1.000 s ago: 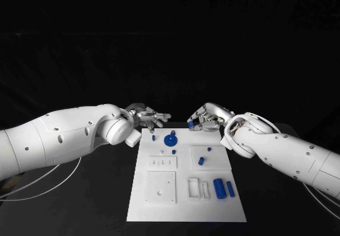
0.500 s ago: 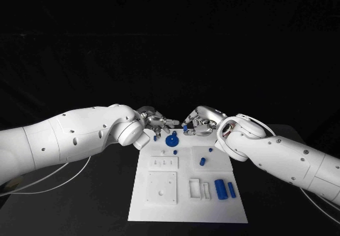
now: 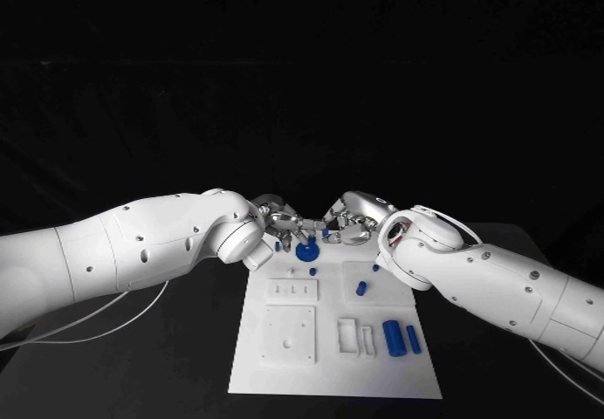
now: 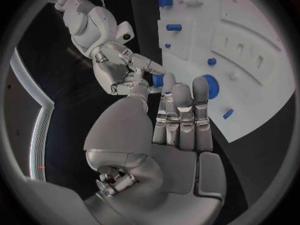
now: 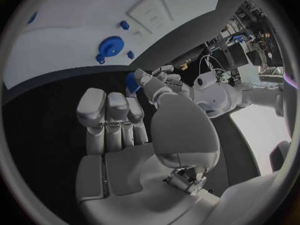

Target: Assemble the parts on the task board

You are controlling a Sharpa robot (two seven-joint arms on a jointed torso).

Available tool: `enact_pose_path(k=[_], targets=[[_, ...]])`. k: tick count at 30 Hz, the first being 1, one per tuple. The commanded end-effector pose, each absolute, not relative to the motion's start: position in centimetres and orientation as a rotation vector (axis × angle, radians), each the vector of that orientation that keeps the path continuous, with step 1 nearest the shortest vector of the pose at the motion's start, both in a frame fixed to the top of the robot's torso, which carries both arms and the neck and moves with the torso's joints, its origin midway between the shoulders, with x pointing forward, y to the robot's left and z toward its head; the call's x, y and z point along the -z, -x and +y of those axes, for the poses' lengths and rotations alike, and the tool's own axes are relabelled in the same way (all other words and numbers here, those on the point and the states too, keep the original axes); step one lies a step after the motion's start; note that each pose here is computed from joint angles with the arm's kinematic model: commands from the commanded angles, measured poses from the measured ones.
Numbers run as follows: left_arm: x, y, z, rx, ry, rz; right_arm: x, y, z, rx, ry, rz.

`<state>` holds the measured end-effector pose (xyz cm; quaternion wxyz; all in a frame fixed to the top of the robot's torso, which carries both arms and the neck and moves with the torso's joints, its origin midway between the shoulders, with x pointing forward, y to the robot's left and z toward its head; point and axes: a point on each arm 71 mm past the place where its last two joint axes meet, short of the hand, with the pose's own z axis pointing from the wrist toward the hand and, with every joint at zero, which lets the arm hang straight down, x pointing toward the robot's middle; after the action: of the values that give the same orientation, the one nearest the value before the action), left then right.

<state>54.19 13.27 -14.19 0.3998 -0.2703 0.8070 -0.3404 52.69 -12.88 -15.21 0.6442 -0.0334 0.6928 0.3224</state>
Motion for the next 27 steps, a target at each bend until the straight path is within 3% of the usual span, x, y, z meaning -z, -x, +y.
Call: enact_pose_path(k=[1, 27], targets=[[14.6, -54.1, 12.9, 0.862, 0.657, 2.084, 15.4, -52.6, -12.6, -0.72, 0.088, 1.581], [15.3, -54.3, 12.3, 0.892, 0.645, 2.111, 16.5, -51.8, -10.8, -0.749, 0.117, 1.616]])
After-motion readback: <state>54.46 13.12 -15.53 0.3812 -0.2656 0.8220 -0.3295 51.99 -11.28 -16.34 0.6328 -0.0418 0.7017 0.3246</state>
